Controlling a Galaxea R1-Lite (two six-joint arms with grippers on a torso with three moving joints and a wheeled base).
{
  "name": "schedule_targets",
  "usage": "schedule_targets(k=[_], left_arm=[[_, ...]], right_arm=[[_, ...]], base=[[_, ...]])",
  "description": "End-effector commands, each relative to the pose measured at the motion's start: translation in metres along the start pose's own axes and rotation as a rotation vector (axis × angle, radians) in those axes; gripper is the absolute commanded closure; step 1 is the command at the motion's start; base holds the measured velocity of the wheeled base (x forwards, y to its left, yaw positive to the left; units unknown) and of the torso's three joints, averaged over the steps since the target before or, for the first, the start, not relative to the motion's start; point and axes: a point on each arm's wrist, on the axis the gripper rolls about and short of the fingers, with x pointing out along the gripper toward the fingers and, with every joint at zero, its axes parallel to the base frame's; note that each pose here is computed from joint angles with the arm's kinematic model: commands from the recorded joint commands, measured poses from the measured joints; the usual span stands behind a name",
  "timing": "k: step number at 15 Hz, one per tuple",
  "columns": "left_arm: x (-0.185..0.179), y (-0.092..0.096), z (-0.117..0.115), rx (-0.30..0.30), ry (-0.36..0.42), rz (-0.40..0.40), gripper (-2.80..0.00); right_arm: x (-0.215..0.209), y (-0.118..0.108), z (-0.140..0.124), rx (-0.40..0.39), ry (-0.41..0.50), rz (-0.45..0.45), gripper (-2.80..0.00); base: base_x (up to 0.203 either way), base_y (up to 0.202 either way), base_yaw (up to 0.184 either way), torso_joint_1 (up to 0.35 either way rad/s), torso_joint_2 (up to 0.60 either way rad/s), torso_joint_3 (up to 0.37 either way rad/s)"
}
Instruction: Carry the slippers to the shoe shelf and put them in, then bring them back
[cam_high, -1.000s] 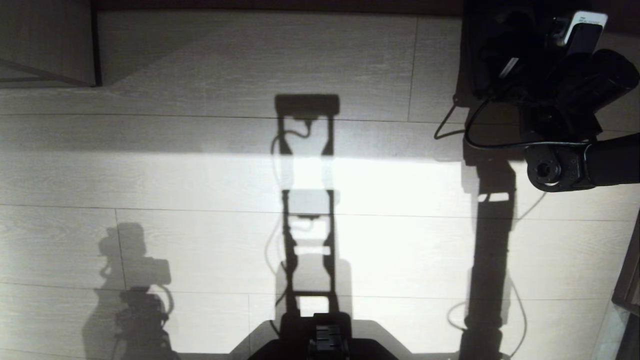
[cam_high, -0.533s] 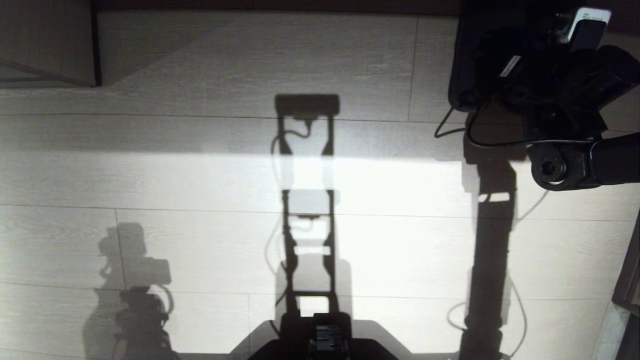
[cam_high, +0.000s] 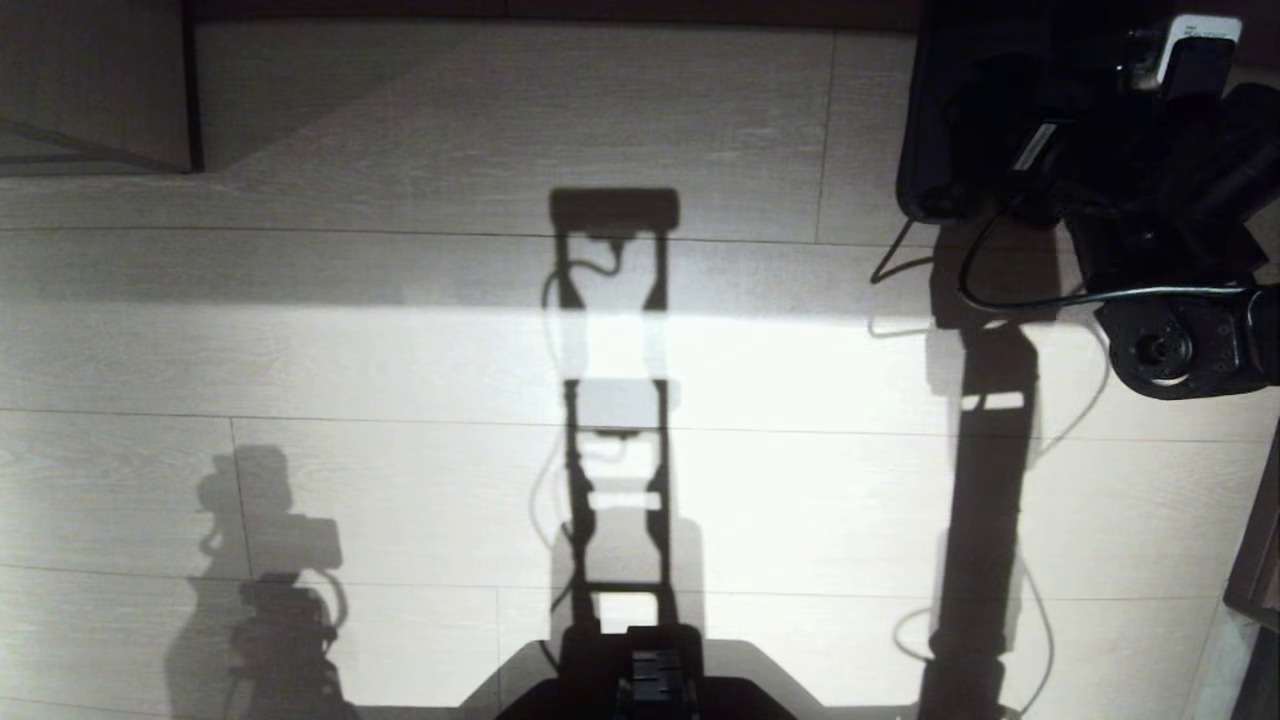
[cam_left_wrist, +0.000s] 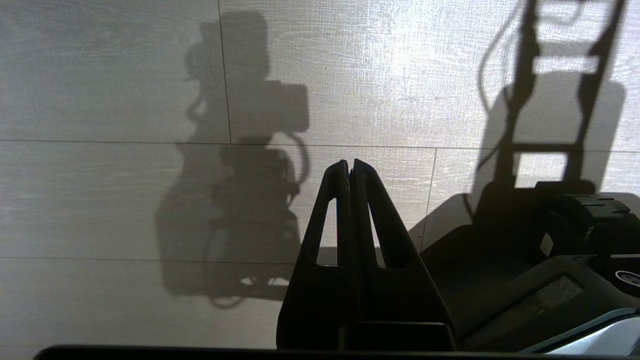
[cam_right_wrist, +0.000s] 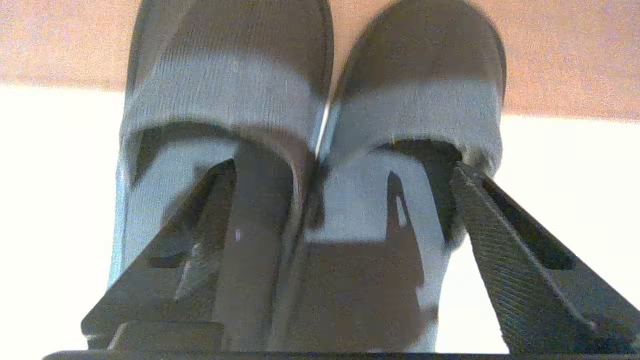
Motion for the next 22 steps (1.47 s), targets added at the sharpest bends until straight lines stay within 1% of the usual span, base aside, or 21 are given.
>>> schedule_targets(k=[1,4,10,13,15,18,22], left_arm=[[0.0,0.0,0.0,0.0,-0.001,0.0,0.0],[0.0,0.0,0.0,0.0,-0.001,0.001,0.0],[0.0,0.0,0.0,0.0,-0.001,0.0,0.0],[0.0,0.0,0.0,0.0,-0.001,0.0,0.0],[0.0,0.0,0.0,0.0,-0.001,0.0,0.0],[0.0,0.0,0.0,0.0,0.001,0.0,0.0],[0.0,0.0,0.0,0.0,-0.001,0.001,0.0]], right_arm=[[-0.012,-0.008,0.027,-0.002,0.001,-0.001,-2.8],[-0.029,-0.016,0.042,-0.016,0.048,0.006,-2.8],[-0.059,-0.029,0.068,-0.016,0.089,0.012,-2.8],[-0.079,-0.039,0.087,-0.013,0.088,0.013,-2.8],[-0.089,-0.042,0.09,-0.018,0.11,0.017,-2.8],[-0.118,-0.054,0.11,-0.016,0.104,0.018,-2.8],[-0.151,-0.065,0.116,-0.029,0.148,0.027,-2.8]], base=[[0.0,0.0,0.0,0.0,0.0,0.0],[0.0,0.0,0.0,0.0,0.0,0.0],[0.0,0.0,0.0,0.0,0.0,0.0],[0.0,0.0,0.0,0.0,0.0,0.0],[0.0,0.0,0.0,0.0,0.0,0.0],[0.0,0.0,0.0,0.0,0.0,0.0],[0.0,0.0,0.0,0.0,0.0,0.0]])
